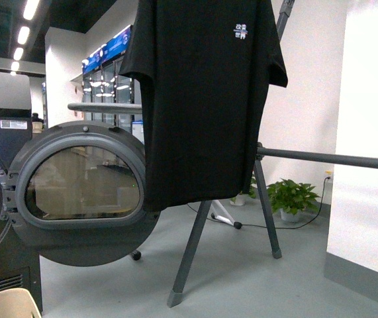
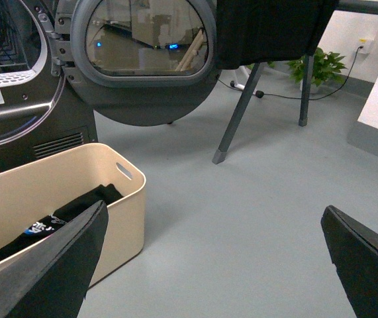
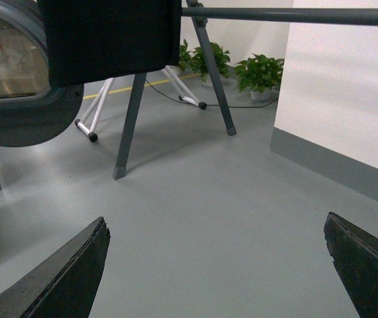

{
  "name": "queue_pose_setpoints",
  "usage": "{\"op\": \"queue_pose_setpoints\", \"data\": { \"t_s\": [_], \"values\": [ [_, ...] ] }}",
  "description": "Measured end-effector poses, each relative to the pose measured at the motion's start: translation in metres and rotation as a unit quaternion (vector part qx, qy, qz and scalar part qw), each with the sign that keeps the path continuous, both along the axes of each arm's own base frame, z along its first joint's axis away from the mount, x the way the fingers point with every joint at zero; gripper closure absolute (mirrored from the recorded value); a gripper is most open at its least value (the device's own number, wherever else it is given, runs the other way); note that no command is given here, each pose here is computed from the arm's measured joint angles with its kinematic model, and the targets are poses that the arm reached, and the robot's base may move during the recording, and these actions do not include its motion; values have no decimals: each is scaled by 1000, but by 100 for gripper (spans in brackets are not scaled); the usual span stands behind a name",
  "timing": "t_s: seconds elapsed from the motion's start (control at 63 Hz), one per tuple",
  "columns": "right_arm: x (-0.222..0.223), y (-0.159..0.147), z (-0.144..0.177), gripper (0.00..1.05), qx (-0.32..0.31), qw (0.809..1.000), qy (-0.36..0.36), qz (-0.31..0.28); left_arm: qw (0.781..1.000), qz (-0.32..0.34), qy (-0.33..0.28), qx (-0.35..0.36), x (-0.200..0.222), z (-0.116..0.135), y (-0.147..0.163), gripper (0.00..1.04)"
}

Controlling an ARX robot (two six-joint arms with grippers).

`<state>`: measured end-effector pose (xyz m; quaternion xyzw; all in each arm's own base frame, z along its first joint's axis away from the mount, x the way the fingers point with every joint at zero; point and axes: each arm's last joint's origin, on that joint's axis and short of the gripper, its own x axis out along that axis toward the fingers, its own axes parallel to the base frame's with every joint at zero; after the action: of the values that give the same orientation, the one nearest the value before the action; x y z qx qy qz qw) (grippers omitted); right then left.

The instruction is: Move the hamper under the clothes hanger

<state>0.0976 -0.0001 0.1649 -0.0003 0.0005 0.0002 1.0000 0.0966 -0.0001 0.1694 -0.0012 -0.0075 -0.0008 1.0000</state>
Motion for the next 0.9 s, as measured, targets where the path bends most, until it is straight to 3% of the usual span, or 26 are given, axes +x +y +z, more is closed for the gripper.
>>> {"op": "queue_pose_setpoints", "data": {
  "t_s": [0.905],
  "values": [
    [0, 0, 0, 8, 0, 1000, 0, 0, 1000, 1, -1, 0, 0, 0, 0, 7]
  ]
}}
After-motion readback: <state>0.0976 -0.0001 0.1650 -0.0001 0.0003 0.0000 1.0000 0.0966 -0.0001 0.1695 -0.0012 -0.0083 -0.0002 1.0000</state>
